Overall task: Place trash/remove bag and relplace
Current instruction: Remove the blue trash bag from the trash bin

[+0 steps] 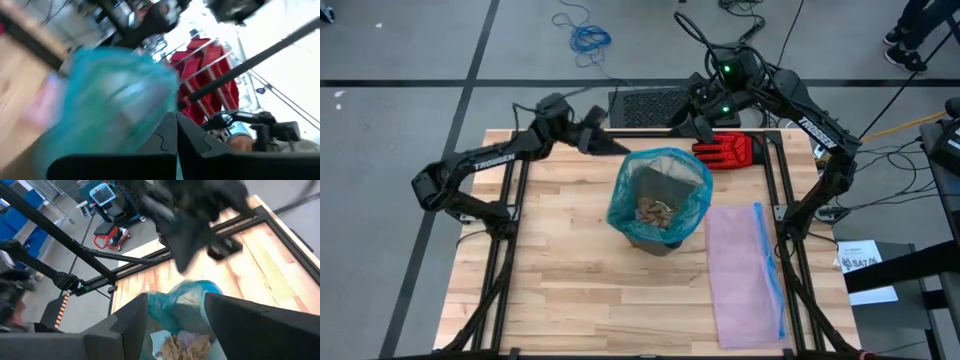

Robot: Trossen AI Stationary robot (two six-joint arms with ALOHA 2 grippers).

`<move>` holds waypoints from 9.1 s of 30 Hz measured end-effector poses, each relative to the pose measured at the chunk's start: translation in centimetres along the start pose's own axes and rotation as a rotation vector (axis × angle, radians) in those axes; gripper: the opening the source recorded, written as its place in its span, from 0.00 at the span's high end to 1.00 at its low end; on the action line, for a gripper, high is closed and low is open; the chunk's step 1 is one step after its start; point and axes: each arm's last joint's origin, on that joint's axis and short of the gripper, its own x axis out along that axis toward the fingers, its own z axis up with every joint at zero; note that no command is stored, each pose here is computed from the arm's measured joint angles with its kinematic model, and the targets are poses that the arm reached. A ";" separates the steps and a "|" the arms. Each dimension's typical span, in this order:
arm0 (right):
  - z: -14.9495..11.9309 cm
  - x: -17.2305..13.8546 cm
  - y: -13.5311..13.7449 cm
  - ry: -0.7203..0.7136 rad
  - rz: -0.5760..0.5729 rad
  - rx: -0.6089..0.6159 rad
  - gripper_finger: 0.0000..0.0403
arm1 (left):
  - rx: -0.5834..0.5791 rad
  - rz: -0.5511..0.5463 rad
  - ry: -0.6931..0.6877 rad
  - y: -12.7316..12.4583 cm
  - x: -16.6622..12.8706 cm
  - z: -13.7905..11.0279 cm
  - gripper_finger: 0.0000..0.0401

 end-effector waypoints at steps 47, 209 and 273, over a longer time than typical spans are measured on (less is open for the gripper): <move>-0.5 1.6 -0.9 0.067 -0.038 -0.011 0.53 | -0.055 0.207 0.078 10.2 -1.7 -3.2 1.00; -0.7 -0.6 1.0 -0.008 -0.262 -0.001 0.75 | 0.400 0.147 -0.213 -9.9 -4.6 3.4 0.75; 4.3 -2.2 7.0 -0.506 -0.151 -0.451 1.00 | 0.519 0.167 -0.181 -9.2 -4.3 3.5 0.77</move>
